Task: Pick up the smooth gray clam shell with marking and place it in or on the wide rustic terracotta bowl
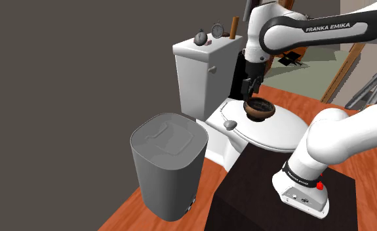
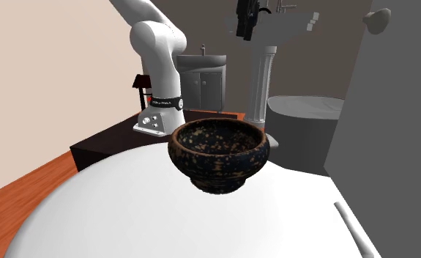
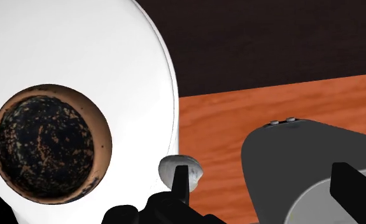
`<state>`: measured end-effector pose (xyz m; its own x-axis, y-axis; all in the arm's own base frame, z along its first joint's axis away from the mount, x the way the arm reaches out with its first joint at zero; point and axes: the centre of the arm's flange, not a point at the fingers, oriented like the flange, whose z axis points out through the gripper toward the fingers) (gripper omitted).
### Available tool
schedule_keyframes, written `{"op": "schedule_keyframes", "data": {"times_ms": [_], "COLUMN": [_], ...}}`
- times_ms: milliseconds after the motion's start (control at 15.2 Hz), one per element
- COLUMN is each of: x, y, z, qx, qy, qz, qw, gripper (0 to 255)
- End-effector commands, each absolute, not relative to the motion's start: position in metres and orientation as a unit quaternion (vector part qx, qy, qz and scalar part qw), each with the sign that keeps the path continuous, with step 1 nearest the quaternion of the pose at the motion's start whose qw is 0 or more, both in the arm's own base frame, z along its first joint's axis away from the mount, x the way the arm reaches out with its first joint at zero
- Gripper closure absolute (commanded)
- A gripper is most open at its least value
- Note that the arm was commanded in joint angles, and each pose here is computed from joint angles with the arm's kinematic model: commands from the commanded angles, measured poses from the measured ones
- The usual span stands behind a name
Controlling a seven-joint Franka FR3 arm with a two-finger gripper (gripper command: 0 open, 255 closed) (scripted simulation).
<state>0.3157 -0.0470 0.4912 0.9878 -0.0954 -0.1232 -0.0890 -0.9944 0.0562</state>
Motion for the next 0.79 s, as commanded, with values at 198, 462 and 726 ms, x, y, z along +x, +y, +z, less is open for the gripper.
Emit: {"op": "schedule_keyframes", "data": {"times_ms": [198,462,726], "x": [0.342,0.362,0.382], "y": [-0.065,-0.082,-0.101], "z": [0.434,0.391,0.348], "qx": [0.996,0.995,0.994], "qy": [-0.061,-0.073,-0.085], "qz": [-0.051,-0.043,-0.035], "qw": [0.037,0.046,0.056], "gripper": [0,0,0]}}
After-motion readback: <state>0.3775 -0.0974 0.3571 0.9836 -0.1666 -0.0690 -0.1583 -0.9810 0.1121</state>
